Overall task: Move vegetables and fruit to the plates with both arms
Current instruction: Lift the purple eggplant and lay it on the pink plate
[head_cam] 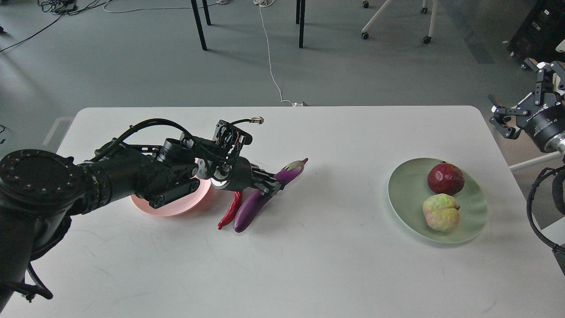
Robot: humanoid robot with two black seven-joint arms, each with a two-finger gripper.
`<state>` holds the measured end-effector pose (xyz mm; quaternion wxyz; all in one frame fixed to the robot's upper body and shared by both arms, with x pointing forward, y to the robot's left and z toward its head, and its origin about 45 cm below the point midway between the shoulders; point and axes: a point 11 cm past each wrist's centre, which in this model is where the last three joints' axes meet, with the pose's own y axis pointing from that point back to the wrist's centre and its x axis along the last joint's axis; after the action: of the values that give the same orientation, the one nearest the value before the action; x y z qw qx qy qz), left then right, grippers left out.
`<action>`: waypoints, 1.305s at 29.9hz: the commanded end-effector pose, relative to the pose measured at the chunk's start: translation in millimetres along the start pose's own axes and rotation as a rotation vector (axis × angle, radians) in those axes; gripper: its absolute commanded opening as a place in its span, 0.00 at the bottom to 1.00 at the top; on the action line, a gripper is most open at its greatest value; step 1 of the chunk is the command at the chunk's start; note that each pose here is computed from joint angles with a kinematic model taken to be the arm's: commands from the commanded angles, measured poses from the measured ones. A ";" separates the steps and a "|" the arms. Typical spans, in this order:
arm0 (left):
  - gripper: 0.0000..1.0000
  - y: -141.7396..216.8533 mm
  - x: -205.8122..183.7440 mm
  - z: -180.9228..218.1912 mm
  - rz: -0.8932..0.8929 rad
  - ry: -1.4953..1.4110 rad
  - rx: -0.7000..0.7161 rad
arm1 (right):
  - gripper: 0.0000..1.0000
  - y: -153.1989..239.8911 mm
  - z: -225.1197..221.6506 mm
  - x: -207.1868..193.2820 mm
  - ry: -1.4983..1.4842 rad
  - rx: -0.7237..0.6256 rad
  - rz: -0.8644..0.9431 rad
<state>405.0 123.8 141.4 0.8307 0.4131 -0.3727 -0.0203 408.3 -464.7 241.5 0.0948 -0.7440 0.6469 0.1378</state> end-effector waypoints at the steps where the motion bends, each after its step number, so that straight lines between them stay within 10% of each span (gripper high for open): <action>1: 0.16 16.2 20.9 2.8 0.043 0.027 -0.020 | 0.97 0.1 -0.1 0.1 0.000 0.000 0.000; 9: 0.18 93.4 28.9 -34.3 0.102 0.084 0.031 | 0.97 0.1 2.7 -1.7 -0.002 -0.007 -0.005; 19: 0.21 203.2 -63.4 -102.9 0.077 0.238 0.211 | 0.97 -1.4 8.4 -5.3 -0.008 -0.015 -0.013; 33: 0.31 211.7 -79.5 -139.6 0.148 0.315 0.304 | 0.97 -1.0 9.0 -5.0 -0.009 -0.016 -0.012; 39: 0.60 206.6 -78.1 -140.0 0.154 0.313 0.301 | 0.97 -1.1 9.2 -5.4 -0.010 -0.017 -0.013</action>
<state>379.8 384.3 188.0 0.8050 0.5037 -0.2671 0.1640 407.8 -456.6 234.1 0.0922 -0.7483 0.6404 0.1464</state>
